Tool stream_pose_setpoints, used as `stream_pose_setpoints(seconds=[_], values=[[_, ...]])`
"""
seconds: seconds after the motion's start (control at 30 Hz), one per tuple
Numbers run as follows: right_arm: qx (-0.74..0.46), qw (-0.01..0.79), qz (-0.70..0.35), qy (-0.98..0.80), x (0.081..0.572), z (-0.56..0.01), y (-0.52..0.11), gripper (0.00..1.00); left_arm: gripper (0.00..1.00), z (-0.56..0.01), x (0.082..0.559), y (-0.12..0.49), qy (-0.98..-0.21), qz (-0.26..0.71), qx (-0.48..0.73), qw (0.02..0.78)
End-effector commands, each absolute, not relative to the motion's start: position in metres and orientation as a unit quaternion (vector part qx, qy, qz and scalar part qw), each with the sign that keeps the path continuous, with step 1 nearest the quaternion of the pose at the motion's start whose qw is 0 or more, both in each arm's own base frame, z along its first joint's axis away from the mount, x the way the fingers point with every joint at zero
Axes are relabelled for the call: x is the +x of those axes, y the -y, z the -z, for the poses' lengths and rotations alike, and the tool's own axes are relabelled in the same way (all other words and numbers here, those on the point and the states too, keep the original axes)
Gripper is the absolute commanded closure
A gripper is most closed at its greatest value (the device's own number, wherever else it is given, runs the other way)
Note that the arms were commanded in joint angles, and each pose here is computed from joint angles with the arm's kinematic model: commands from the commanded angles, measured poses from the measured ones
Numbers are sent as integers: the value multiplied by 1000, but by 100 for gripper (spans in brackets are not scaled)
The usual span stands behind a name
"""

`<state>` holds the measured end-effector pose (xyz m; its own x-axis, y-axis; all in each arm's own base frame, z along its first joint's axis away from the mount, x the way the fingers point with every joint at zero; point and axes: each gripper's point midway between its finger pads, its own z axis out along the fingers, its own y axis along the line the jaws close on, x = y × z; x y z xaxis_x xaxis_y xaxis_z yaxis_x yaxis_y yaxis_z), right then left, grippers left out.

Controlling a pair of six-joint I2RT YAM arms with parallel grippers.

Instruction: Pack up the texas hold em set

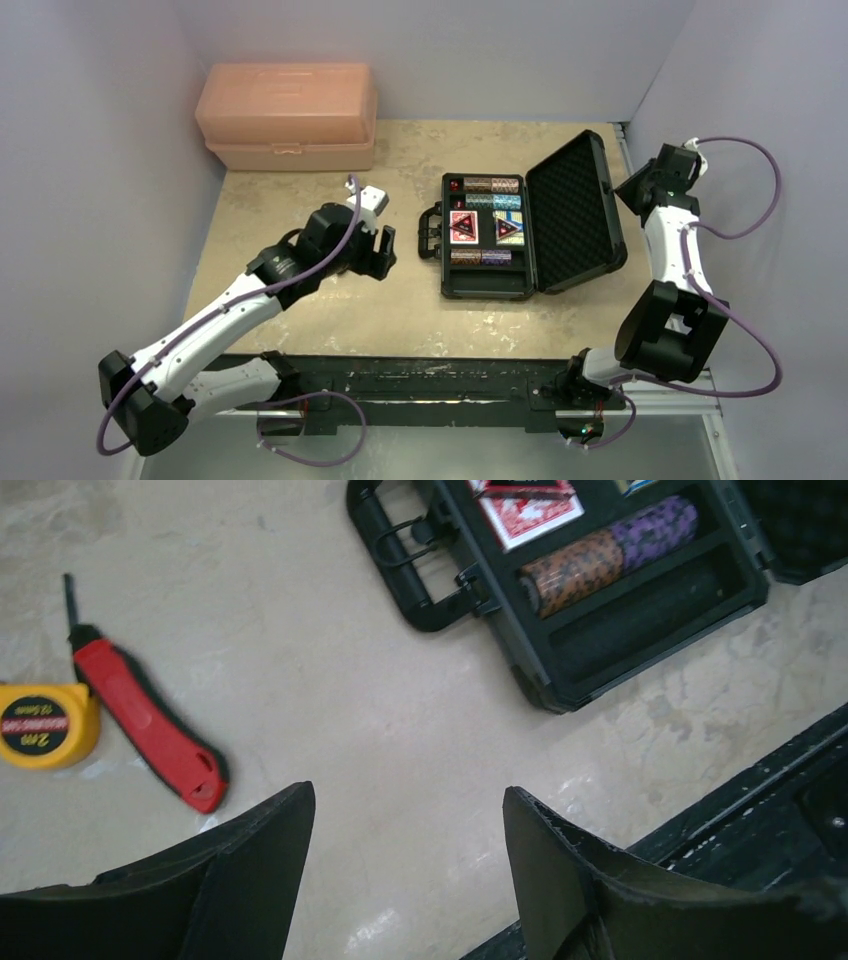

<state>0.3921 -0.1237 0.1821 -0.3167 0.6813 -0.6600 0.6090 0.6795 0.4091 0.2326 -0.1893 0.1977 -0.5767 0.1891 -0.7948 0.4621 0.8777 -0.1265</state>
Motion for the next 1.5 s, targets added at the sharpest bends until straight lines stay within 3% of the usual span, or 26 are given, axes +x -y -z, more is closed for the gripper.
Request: stream_pose_setpoints(seconds=[0.0,0.4,0.73,1.47], values=[[348,412,-76,-839,390,-183,83,69,32,-239,254,251,-836,280,178,437],[316,410,-105,-849,402,-185,56,69,38,-262,311,370,-820,415,171,356],[282,405,-136,-859,407,-186,21,69,39,-265,335,433,-816,455,175,312],[219,396,-206,-868,400,-185,-34,69,41,-263,340,472,-810,474,189,291]])
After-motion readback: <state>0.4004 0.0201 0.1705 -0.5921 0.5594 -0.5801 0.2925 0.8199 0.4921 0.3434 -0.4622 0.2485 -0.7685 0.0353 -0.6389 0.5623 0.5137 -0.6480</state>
